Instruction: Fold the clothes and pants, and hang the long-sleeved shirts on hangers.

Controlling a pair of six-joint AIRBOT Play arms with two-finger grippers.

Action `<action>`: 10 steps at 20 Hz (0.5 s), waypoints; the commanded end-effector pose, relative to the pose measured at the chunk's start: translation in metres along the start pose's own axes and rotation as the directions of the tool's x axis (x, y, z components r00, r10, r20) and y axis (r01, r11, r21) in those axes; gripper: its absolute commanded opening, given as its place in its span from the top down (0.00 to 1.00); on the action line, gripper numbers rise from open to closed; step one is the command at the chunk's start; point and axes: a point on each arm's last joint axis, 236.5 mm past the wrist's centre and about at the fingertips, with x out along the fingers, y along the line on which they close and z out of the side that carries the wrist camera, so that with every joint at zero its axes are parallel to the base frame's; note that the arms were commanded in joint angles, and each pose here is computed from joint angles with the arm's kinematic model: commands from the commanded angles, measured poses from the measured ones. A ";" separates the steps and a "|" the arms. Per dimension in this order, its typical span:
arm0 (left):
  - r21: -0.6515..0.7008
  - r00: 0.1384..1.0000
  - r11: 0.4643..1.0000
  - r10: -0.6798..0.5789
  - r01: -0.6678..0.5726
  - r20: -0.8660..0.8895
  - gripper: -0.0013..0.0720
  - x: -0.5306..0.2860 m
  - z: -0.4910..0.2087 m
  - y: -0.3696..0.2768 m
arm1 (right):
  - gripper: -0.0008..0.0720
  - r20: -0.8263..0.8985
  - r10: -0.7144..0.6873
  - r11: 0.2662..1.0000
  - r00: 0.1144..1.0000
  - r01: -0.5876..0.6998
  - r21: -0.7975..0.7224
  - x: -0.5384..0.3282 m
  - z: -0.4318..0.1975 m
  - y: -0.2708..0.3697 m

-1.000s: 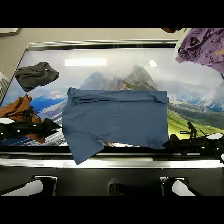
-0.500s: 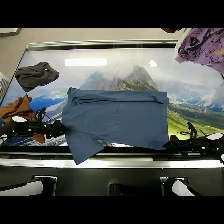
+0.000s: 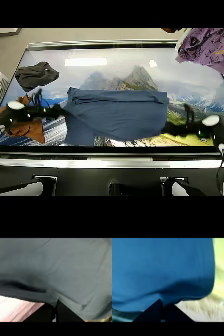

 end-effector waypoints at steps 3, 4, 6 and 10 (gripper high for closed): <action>0.285 0.935 0.959 -0.090 -0.011 0.342 0.97 -0.113 0.129 -0.145 | 0.95 0.562 -0.149 0.939 0.814 0.294 -0.178 -0.180 0.175 0.094; 0.341 0.903 0.939 -0.099 -0.055 0.418 0.97 -0.150 0.145 -0.174 | 0.95 0.649 -0.123 0.925 0.750 0.324 -0.198 -0.230 0.189 0.117; 0.404 0.814 0.898 -0.101 -0.173 0.572 0.97 -0.230 0.159 -0.226 | 0.95 0.772 -0.078 0.899 0.631 0.380 -0.220 -0.322 0.191 0.159; 0.411 0.555 0.841 -0.166 -0.351 0.815 0.97 -0.383 0.111 -0.305 | 0.95 0.897 0.039 0.868 0.440 0.430 -0.249 -0.457 0.117 0.221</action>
